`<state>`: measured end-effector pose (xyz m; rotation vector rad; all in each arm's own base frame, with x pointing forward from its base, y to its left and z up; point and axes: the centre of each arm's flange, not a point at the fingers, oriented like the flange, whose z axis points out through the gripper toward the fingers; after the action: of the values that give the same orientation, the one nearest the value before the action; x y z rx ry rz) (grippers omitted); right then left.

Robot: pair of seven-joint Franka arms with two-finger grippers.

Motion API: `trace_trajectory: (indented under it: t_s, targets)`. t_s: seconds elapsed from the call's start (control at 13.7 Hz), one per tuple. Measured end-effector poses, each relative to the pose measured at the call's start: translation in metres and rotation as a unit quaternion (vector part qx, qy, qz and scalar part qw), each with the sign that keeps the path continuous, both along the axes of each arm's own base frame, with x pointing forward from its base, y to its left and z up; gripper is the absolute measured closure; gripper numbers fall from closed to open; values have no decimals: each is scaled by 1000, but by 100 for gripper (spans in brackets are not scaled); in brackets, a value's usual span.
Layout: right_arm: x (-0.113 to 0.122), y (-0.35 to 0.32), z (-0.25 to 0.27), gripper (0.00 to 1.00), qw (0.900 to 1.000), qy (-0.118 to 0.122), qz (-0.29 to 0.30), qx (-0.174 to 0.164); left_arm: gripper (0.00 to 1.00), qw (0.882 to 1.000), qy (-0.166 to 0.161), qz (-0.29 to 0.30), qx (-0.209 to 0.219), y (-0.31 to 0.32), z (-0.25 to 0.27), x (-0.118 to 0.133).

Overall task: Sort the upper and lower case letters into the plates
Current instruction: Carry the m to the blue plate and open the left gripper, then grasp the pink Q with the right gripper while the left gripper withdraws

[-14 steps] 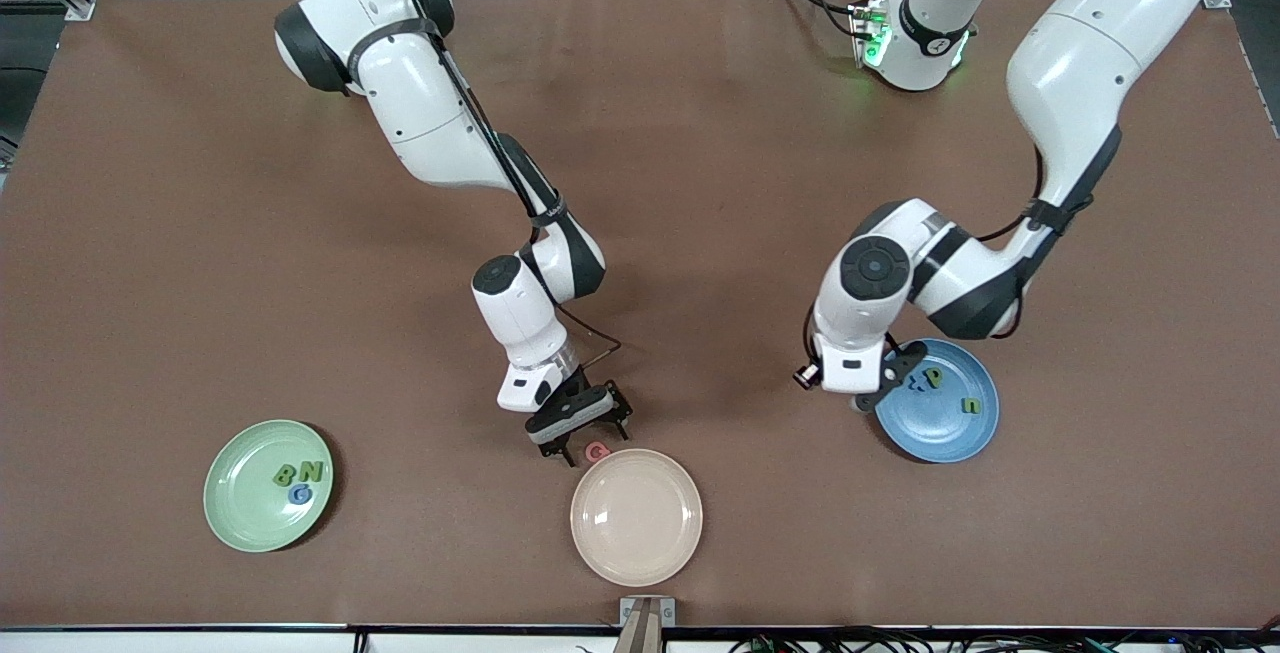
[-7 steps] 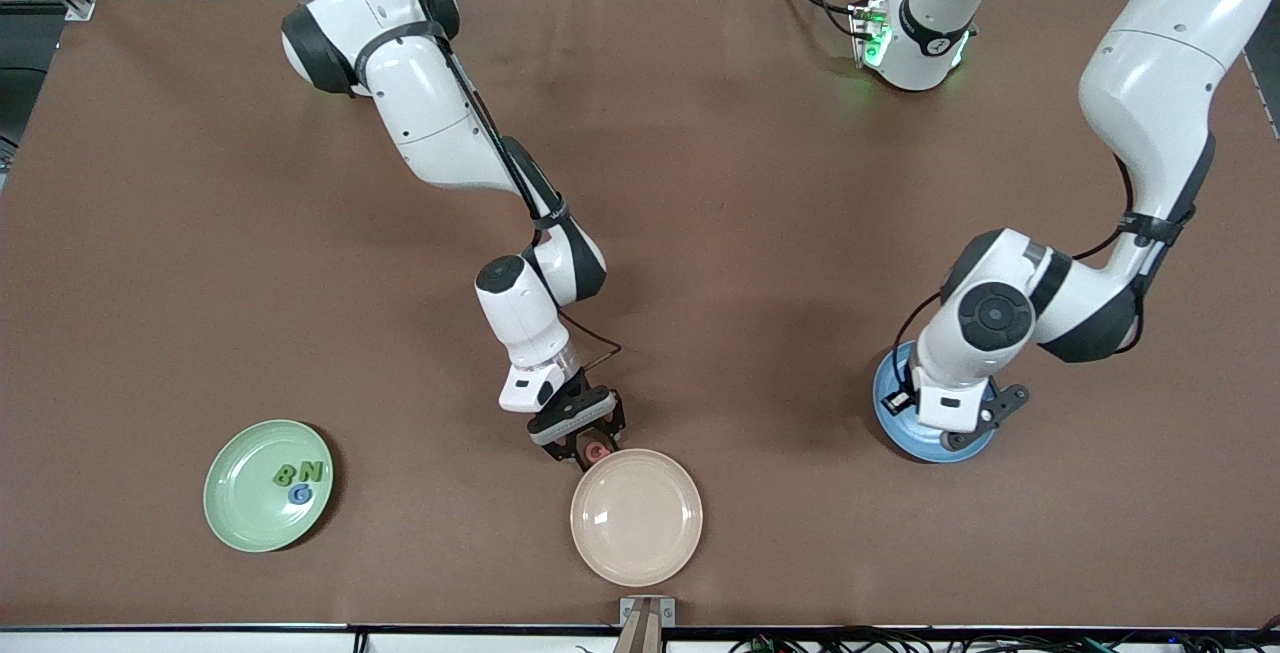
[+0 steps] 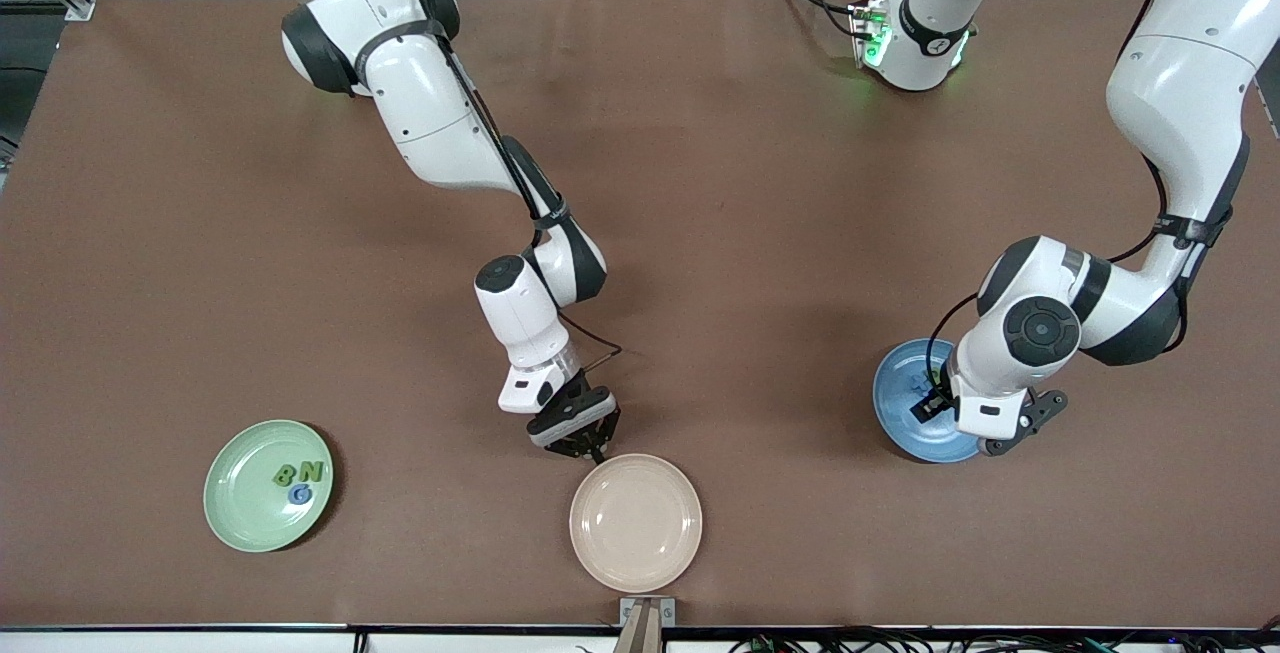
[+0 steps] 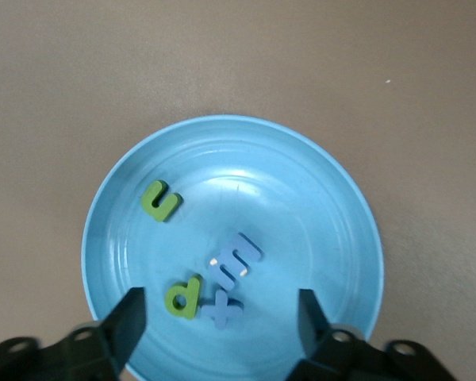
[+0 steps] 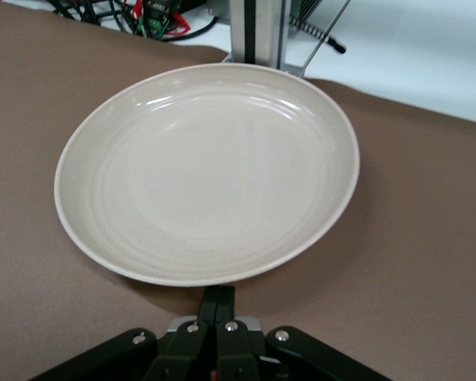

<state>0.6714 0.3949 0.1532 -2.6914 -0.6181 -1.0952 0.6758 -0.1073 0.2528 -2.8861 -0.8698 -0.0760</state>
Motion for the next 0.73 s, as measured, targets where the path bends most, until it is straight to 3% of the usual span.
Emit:
trace_trajectory:
  t_s: [0.07,0.37,0.58,0.73]
  targets:
    - [5,-7,3,99,1000,-3,-5,-1,0,1000,0,-2,1,-4,9,1]
    - [17,-25,8,96,1000,-6,-16,-1,0,1000,-2,-23,1,-19,77,10]
    - [12,-16,7,65,1000,3,-21,10,0,999,-6,-48,-20,-6,125,13]
    - [9,-10,5,46,999,23,-32,20,0,998,-5,-46,-37,8,135,13]
